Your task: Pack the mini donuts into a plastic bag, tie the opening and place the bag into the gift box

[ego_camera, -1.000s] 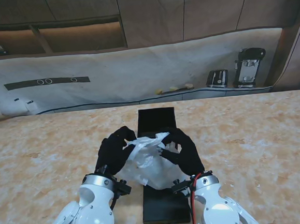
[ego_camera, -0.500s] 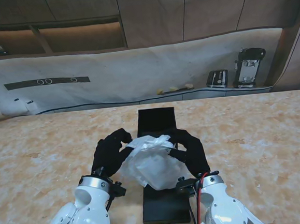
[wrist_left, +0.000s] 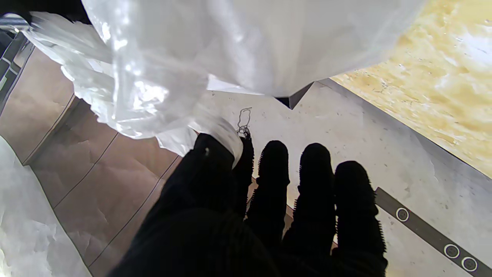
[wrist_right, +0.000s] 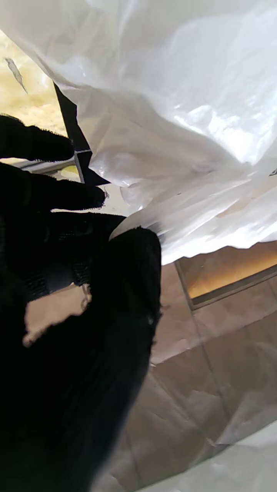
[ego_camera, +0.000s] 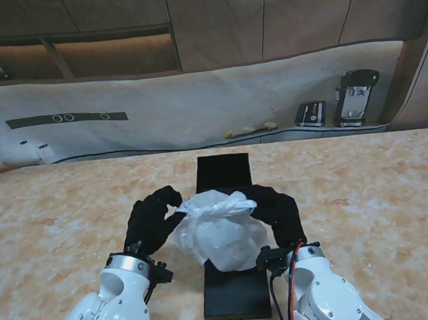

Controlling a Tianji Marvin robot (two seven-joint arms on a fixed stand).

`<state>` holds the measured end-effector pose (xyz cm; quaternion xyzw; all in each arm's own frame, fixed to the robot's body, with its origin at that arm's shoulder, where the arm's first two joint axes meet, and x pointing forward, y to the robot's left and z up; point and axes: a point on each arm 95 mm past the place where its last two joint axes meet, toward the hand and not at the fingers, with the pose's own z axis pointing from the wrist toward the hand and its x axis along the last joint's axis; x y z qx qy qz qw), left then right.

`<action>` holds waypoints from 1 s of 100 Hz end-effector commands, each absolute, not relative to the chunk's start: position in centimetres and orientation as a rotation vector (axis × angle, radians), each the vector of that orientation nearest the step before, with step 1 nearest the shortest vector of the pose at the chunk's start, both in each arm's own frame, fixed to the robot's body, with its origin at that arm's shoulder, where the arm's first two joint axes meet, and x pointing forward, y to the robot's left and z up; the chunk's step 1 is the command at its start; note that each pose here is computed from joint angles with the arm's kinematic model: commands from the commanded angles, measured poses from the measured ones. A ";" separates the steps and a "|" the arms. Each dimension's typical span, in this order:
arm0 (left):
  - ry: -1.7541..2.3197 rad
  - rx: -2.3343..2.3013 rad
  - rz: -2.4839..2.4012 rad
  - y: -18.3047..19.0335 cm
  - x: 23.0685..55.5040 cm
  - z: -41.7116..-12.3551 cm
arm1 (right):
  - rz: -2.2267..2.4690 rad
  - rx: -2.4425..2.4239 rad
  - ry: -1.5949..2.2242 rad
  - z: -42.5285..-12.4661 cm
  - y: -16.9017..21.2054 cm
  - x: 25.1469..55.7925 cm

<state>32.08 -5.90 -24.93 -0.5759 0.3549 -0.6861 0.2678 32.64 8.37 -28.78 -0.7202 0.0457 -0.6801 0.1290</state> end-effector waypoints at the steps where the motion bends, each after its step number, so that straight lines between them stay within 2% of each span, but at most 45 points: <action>1: 0.969 -1.560 -1.844 -5.8 31.9 -25.0 | -1.969 -2.099 0.158 -28.7 8.3 32.5; 47: 1.040 -1.583 -1.807 -5.1 31.4 -26.0 | -1.917 -2.257 0.314 -29.6 6.4 33.0; 100: 1.096 -1.671 -1.769 -4.6 31.1 -27.5 | -1.966 -2.397 0.215 -30.3 5.4 33.1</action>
